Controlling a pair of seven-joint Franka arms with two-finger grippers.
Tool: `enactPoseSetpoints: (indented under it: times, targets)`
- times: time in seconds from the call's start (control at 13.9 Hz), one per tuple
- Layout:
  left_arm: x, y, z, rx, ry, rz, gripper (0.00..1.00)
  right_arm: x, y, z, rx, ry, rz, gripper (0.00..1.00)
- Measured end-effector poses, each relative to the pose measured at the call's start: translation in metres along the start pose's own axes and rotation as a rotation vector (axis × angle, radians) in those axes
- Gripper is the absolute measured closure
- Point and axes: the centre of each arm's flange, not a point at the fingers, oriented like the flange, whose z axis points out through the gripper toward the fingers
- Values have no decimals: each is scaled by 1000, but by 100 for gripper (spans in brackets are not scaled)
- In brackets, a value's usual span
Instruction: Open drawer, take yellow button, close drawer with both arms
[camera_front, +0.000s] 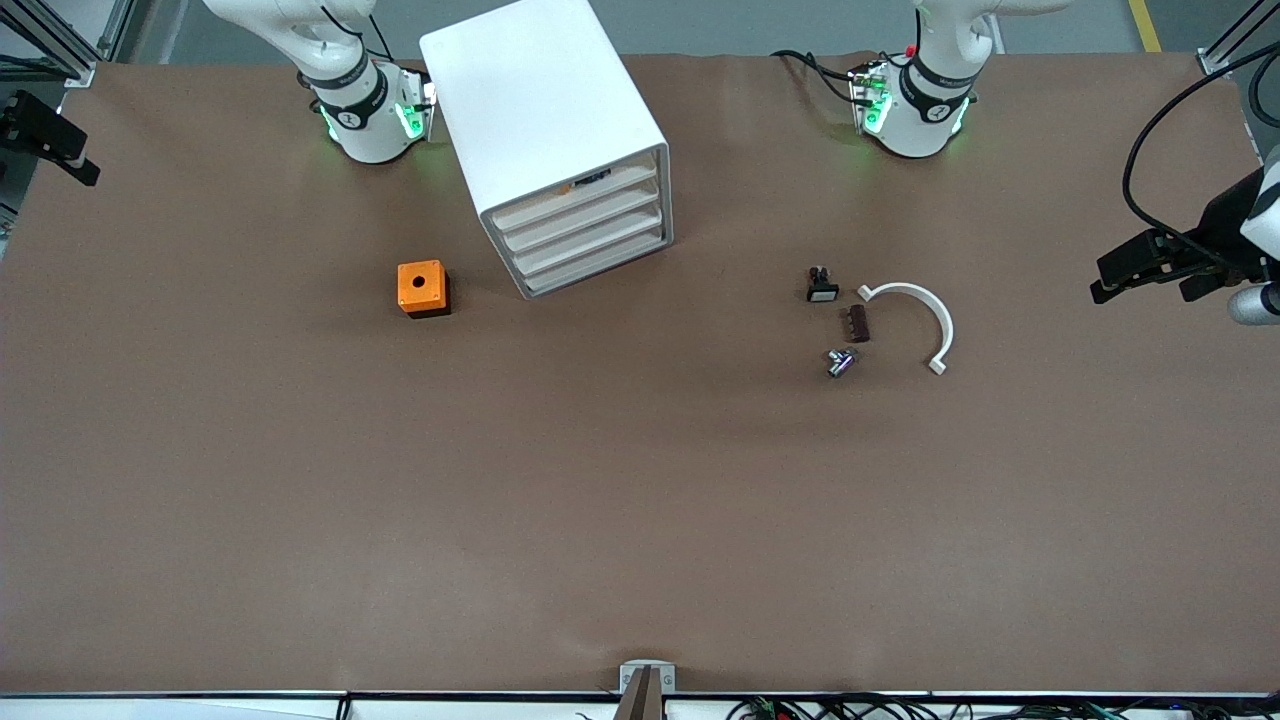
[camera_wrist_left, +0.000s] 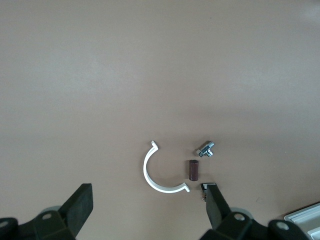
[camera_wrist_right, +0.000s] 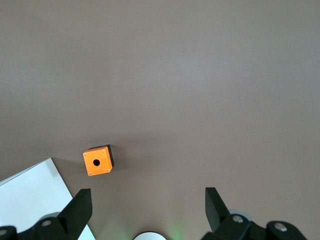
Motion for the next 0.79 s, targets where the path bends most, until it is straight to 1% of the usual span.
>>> enactPoseSetpoints:
  times: [0.57, 0.79]
  targets:
    - [1, -1, 3, 1, -6, -3, 0, 0, -1, 1, 0, -1, -1, 0]
    - [6, -3, 21, 6, -44, -7, 0, 0, -1, 1, 0, -2, -1, 0]
